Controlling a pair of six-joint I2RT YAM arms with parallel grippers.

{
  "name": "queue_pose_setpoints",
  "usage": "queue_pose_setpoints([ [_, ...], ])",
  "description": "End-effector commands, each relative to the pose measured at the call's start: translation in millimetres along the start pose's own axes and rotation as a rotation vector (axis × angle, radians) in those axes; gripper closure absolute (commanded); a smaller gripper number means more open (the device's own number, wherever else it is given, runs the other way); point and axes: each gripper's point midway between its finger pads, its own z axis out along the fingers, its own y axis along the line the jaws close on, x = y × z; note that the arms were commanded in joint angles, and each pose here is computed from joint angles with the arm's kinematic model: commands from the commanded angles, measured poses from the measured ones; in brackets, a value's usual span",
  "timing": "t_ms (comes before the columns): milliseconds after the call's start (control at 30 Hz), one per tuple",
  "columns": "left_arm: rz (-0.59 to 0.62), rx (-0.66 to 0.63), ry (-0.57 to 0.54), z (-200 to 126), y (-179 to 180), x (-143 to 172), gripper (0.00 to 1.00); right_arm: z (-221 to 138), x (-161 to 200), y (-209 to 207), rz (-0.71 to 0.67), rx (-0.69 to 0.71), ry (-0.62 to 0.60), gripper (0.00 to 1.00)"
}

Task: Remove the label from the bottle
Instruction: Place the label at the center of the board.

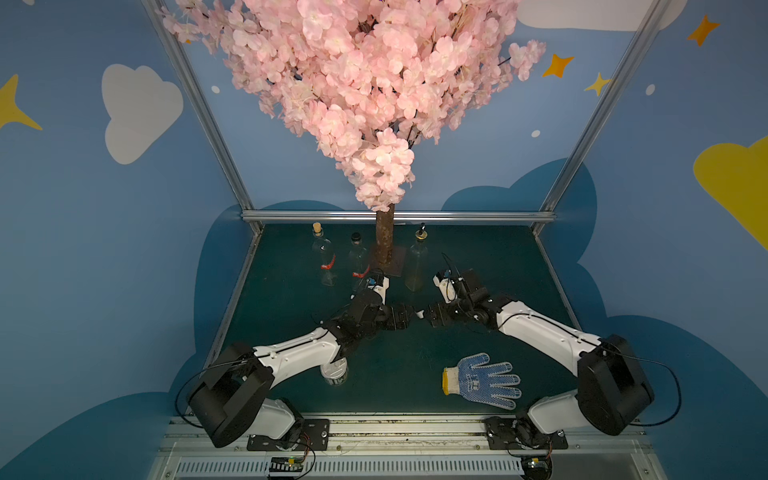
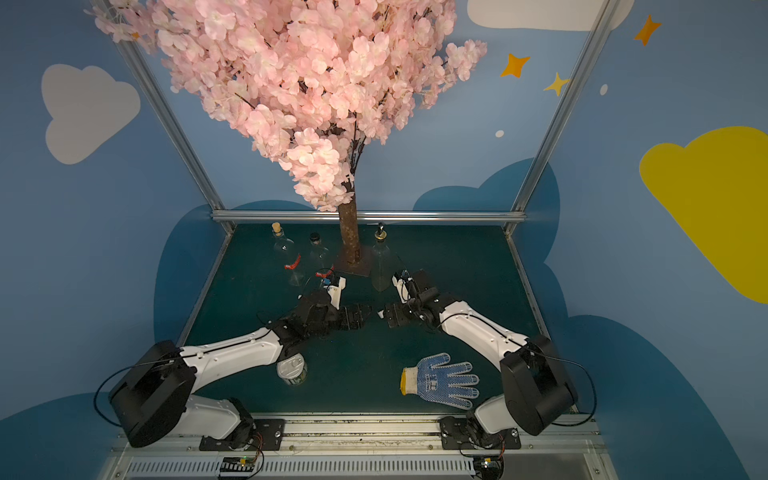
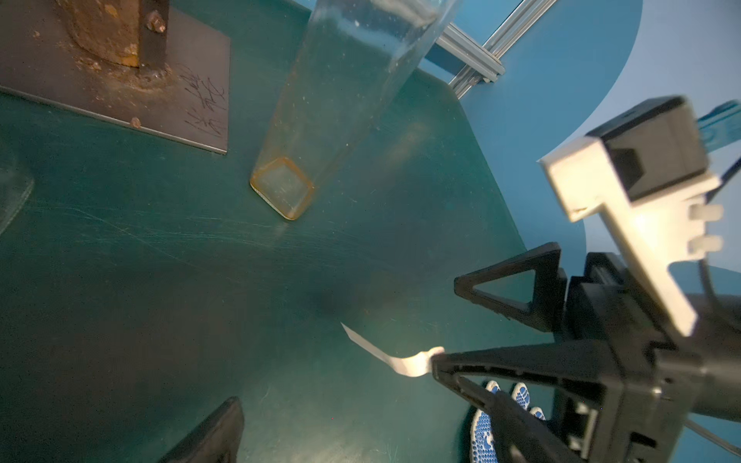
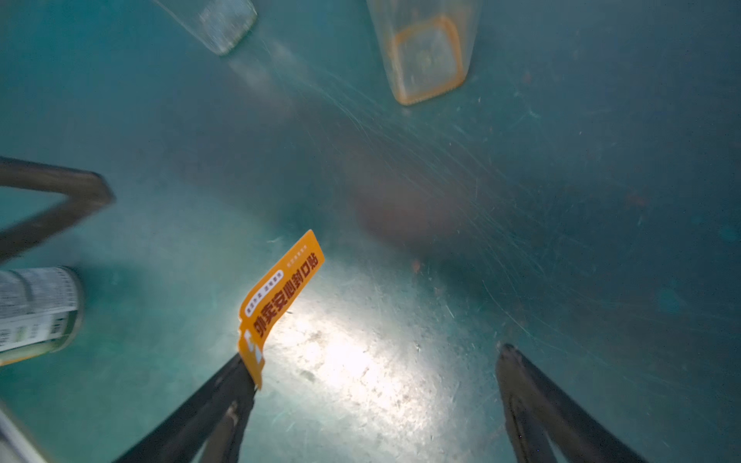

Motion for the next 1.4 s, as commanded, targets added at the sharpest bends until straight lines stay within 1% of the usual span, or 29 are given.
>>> queue_pose_setpoints([
  [0, 0.004, 0.020, -0.006, 2.1, -5.4, -1.3, 0.06, -11.0, -11.4, 9.1, 0.018, -0.047, -0.047, 0.07],
  [100, 0.003, 0.018, 0.007, 5.9, -4.8, 3.1, 0.06, -15.1, -15.0, 12.3, 0.023, -0.063, -0.067, 0.07],
  [200, 0.003, 0.022, 0.016, 9.6, -5.5, 5.8, 0.06, -14.9, -13.3, 14.3, 0.021, -0.075, -0.059, 0.07],
  [567, 0.028, 0.045, -0.006, 10.8, -15.0, -3.2, 0.06, -19.7, -15.8, 19.2, 0.020, -0.098, -0.065, 0.07],
  [767, 0.038, 0.050, -0.017, 9.4, -16.7, -6.1, 0.06, -18.9, -16.8, 25.8, 0.008, -0.134, -0.055, 0.08],
  [900, 0.037, 0.037, -0.006, 15.3, -13.1, -2.5, 0.06, -21.1, -19.7, 29.4, 0.003, -0.150, -0.060, 0.08],
  [1133, 0.042, 0.016, -0.016, 15.6, -8.3, -3.6, 0.06, -28.3, -17.5, 33.5, -0.010, -0.171, -0.057, 0.07],
  [1367, 0.043, 0.026, -0.001, 22.2, -10.1, -1.6, 0.06, -36.1, -13.5, 43.2, -0.008, -0.231, -0.068, 0.08],
])
